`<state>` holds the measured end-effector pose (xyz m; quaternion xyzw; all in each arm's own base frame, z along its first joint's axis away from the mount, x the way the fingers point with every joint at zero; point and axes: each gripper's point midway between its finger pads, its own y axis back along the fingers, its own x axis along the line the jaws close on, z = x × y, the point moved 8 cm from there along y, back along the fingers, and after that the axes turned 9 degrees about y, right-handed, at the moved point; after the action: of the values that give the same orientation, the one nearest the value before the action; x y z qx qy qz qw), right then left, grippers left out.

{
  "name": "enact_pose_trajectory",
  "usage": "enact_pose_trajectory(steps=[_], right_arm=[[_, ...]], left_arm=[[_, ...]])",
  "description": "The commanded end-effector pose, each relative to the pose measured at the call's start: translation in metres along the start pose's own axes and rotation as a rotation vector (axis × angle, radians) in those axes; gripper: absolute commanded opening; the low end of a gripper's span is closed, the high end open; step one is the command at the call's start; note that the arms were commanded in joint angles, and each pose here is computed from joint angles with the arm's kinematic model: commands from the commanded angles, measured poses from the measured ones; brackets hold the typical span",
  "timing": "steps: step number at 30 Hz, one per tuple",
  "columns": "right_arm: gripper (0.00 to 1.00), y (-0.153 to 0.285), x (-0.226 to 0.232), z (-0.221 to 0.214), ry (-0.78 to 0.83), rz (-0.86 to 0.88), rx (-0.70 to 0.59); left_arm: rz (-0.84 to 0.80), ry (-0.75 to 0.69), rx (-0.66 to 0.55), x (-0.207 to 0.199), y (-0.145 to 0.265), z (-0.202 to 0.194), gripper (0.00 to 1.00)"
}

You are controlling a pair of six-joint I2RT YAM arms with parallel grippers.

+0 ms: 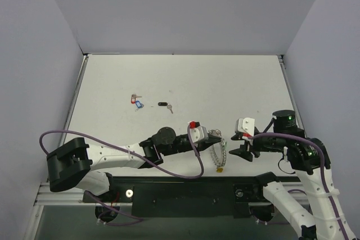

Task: Put the keys on the keyring

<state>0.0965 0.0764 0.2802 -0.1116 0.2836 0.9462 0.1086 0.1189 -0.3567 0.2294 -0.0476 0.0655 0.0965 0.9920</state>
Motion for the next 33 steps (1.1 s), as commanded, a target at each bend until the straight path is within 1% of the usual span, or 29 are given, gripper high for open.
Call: enact_pose_trajectory(steps=[1,2,3,6,8,9,10,11,12,13,15,21,25,28,33], right_arm=[[0.48,-0.011,-0.005,0.009,0.025,0.100,-0.115],[0.48,-0.013,-0.005,0.008,0.031,0.115,-0.127],[0.48,-0.015,-0.004,0.010,0.037,0.131,-0.152],[0.48,-0.022,-0.003,0.005,0.074,0.160,-0.186],[0.47,-0.023,-0.008,0.010,0.081,0.147,-0.210],[0.45,-0.025,-0.016,0.013,0.100,0.115,-0.224],[0.45,-0.025,-0.020,0.015,0.047,0.083,-0.212],[0.44,-0.028,-0.030,0.017,0.062,0.039,-0.224],[0.44,-0.029,-0.033,0.018,-0.008,-0.006,-0.208],[0.44,-0.034,-0.039,0.022,-0.037,-0.042,-0.232],[0.45,-0.041,-0.044,0.023,-0.053,-0.077,-0.230],[0.42,-0.053,-0.039,0.012,-0.034,-0.083,-0.182],[0.39,-0.057,-0.039,0.011,-0.009,-0.117,-0.197],[0.37,-0.061,-0.039,0.007,0.002,-0.134,-0.182],[0.36,-0.065,-0.042,0.008,-0.005,-0.176,-0.194]], left_arm=[[-0.004,-0.028,-0.129,0.001,0.012,0.037,0.00],[0.001,-0.034,-0.160,0.001,0.016,0.045,0.00],[0.014,-0.001,-0.158,0.004,0.020,0.040,0.00],[0.042,0.015,-0.188,0.009,0.031,0.038,0.00],[0.059,0.019,-0.195,0.013,0.036,0.035,0.00],[0.071,0.025,-0.200,0.014,0.038,0.035,0.00],[0.078,0.025,-0.204,0.016,0.039,0.035,0.00],[0.089,0.026,-0.205,0.017,0.039,0.035,0.00],[0.090,0.026,-0.208,0.018,0.039,0.035,0.00],[0.097,0.027,-0.211,0.019,0.040,0.034,0.00],[0.108,0.035,-0.230,0.020,0.038,0.037,0.00],[0.140,0.049,-0.268,0.024,0.037,0.040,0.00],[0.152,0.056,-0.273,0.026,0.033,0.039,0.00],[0.162,0.059,-0.278,0.028,0.032,0.038,0.00],[0.164,0.063,-0.286,0.028,0.032,0.039,0.00]])
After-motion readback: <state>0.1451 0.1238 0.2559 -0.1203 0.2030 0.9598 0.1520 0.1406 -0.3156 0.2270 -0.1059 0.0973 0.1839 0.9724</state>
